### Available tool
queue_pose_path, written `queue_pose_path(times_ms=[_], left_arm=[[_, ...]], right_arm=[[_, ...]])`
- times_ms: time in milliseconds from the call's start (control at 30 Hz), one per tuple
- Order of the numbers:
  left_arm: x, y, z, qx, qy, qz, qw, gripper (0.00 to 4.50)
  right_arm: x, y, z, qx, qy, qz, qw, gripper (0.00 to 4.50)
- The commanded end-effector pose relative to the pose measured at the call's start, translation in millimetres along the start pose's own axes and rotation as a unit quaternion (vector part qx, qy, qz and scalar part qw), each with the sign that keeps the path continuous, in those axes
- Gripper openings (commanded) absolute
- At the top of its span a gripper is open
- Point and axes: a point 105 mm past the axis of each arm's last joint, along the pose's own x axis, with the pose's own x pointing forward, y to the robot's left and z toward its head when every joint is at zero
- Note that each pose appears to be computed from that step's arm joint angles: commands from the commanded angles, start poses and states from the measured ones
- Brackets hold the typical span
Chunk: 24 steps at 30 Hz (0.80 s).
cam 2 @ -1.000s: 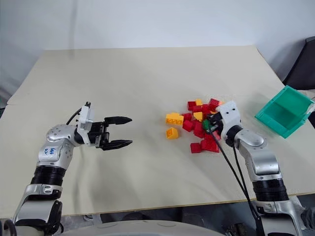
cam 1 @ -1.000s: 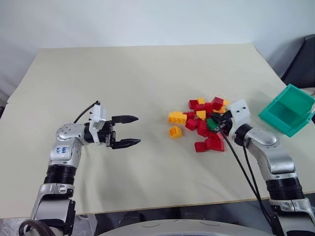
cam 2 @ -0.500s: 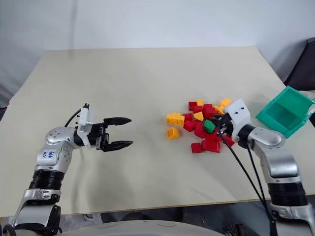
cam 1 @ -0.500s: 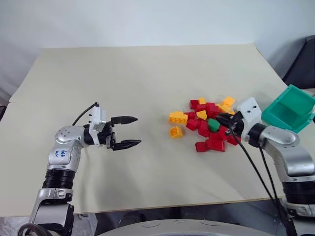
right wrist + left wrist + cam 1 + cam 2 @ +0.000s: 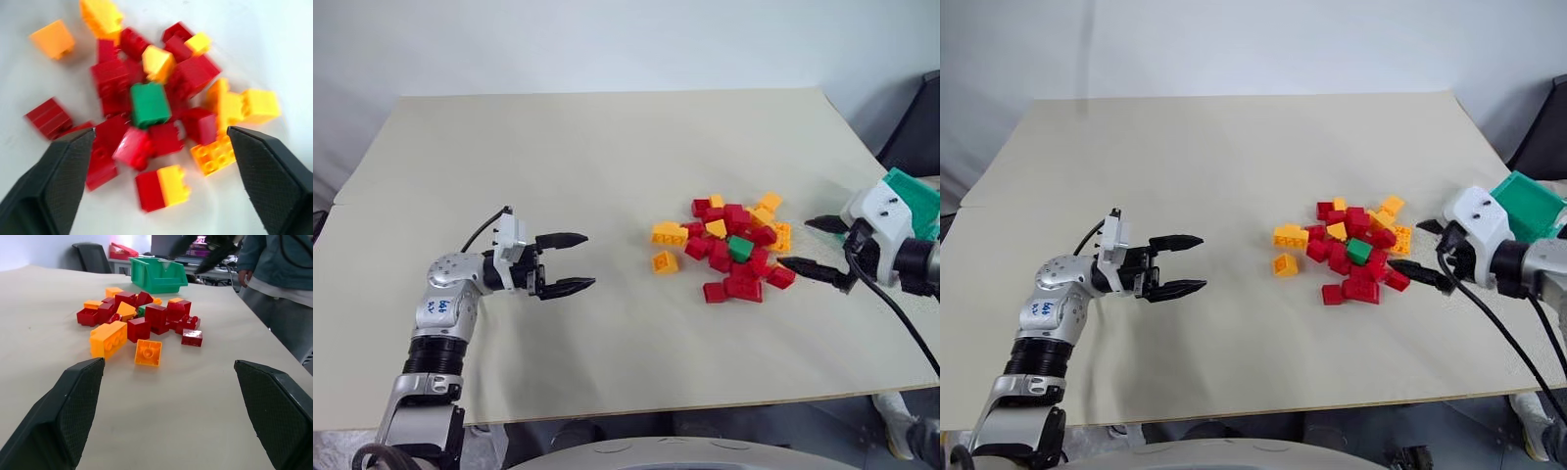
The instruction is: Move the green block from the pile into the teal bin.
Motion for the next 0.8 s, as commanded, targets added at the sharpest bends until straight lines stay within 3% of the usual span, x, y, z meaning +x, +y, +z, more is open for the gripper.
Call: queue_pose_path(times_ms=[33, 133, 333, 600, 700, 800], left_arm=[[4.9, 1.7, 9.7, 0.022, -0.01, -0.005, 1.0, 4.5], [6.8, 1.0, 10.6, 0.024, -0.014, 0.0, 1.0, 4.5], [3.1, -6.1, 8.6, 0.02, -0.018, 0.017, 0.999, 4.5], [-3.7, -12.0, 6.6, 0.017, -0.016, 0.038, 0.999, 4.5], [-1.7, -12.0, 7.2, 0.017, -0.018, 0.039, 0.999, 4.5], [-0.7, -11.3, 7.3, 0.017, -0.018, 0.037, 0.999, 4.5]], right_arm=[[27.8, 8.2, -3.3, 0.01, 0.039, 0.033, 0.999, 4.48], [47.6, 6.2, -0.9, 0.008, 0.049, 0.044, 0.998, 4.48], [81.8, -2.0, -18.1, 0.014, 0.131, 0.05, 0.99, 4.48], [99.2, 2.7, -23.7, 0.013, 0.169, 0.083, 0.982, 4.48], [101.6, 3.9, -15.8, 0.02, 0.151, 0.089, 0.984, 3.86], [99.2, 1.8, -13.4, 0.018, 0.147, 0.081, 0.986, 2.88]])
